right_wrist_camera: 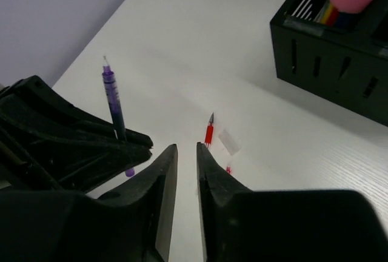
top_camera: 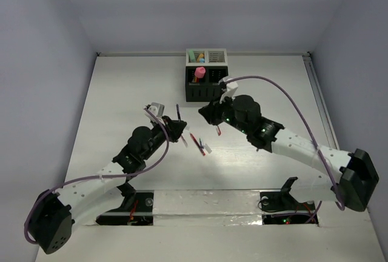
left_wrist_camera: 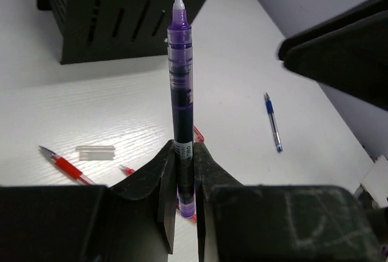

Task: Sort the stationery into containers
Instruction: Pick up the pen cap from the center of the board.

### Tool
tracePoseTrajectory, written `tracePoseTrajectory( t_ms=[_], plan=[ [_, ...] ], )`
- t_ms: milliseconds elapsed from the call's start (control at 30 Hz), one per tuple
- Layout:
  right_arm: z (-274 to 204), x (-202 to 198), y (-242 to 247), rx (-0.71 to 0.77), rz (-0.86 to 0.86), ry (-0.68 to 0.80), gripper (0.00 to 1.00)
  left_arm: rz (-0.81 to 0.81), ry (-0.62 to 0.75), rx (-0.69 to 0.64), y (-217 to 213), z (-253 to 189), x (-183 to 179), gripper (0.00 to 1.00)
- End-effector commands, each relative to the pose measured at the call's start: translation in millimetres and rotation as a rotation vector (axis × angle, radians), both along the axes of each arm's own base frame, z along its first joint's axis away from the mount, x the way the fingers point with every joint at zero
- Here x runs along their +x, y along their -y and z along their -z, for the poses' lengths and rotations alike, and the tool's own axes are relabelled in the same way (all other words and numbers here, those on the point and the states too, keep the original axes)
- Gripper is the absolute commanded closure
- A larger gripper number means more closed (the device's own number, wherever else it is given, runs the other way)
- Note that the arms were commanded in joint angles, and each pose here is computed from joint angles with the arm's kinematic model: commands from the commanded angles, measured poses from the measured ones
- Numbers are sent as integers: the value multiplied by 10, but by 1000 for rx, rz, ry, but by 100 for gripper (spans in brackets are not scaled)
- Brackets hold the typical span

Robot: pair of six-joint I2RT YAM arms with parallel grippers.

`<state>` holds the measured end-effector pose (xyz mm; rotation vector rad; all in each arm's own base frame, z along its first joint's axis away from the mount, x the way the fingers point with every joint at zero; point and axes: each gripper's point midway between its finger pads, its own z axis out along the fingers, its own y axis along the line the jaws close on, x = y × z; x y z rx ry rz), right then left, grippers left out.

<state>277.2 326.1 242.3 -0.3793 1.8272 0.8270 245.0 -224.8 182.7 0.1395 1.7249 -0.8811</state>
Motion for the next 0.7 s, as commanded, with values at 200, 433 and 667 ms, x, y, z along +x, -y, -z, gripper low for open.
tracePoseTrajectory(
  t_ms=[200, 433, 667],
  plan=[
    [533, -85, -205, -150, -143, -166, 92, -254, 106, -97, -526, -418, 70, 100],
    [1116, 52, -485, -252, -195, -284, 73, -268, 132, -146, -628, -537, -22, 100],
    [1475, 170, -742, -263, -217, -367, 52, -249, 127, -153, -599, -552, -42, 100]
  ],
)
